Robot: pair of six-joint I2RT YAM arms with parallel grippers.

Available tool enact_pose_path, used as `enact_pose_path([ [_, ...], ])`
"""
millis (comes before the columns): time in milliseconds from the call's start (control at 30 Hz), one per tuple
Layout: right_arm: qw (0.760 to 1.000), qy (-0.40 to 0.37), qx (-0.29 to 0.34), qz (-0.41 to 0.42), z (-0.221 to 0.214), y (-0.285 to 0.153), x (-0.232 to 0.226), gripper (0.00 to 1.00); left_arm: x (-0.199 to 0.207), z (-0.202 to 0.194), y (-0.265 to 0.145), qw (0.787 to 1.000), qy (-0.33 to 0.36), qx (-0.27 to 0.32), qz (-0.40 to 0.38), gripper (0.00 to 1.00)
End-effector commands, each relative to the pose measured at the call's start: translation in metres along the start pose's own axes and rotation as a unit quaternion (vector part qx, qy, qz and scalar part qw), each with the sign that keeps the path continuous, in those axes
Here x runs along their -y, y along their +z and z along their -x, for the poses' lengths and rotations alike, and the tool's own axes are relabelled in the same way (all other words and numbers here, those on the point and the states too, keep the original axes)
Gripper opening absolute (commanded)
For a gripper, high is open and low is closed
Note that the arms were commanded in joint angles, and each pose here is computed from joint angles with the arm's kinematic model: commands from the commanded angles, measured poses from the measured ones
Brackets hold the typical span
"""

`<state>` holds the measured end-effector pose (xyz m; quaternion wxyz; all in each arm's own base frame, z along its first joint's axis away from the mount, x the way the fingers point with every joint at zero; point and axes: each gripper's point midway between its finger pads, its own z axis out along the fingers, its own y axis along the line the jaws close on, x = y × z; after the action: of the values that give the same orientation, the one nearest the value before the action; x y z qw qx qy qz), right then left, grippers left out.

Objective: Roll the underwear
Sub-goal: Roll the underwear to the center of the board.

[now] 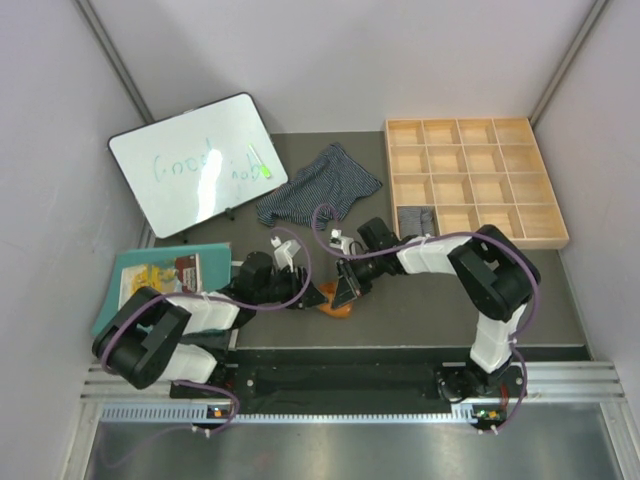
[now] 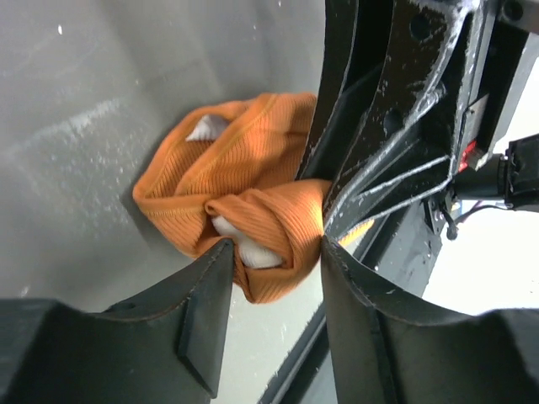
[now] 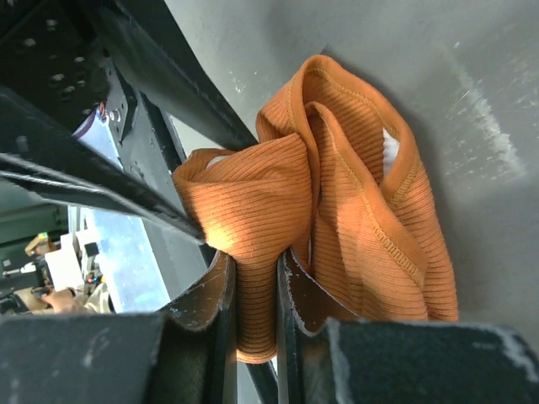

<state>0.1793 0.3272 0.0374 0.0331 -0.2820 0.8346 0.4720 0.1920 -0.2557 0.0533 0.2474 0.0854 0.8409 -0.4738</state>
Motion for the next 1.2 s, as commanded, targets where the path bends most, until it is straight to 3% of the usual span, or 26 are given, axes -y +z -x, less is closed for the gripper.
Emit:
enact_pose_path([
  [0,1.000,-0.002,-0.006,0.003,0.002,0.001,0.002,0.00,0.020,0.027,0.011,0.998,0.039,0.042,-0.037,0.44],
  [133,1.000,-0.003,-0.001,-0.007,0.006,0.000,0.004,0.06,0.015,0.015,0.017,0.999,0.025,0.015,-0.037,0.29],
  [200,1.000,-0.008,0.002,-0.012,0.010,-0.002,0.003,0.11,0.012,0.010,0.018,0.999,0.019,0.002,-0.033,0.14],
  [300,0.999,-0.016,0.007,-0.028,0.016,-0.009,0.000,0.32,-0.004,-0.005,0.021,0.999,0.004,-0.044,0.003,0.00],
  [400,0.999,-0.028,0.016,-0.042,0.022,-0.019,-0.009,0.48,-0.019,-0.015,0.023,0.995,-0.001,-0.091,0.043,0.00],
  [600,0.994,-0.055,0.054,-0.073,0.038,-0.051,-0.025,0.66,-0.030,-0.020,0.023,0.990,-0.013,-0.119,0.079,0.00],
  [800,0.986,-0.074,0.108,-0.104,0.056,-0.077,-0.020,0.74,-0.033,-0.018,0.023,0.988,-0.025,-0.120,0.095,0.00],
  [1167,0.980,-0.094,0.118,-0.128,0.059,-0.059,0.017,0.76,-0.034,-0.020,0.024,0.986,-0.035,-0.126,0.099,0.00],
])
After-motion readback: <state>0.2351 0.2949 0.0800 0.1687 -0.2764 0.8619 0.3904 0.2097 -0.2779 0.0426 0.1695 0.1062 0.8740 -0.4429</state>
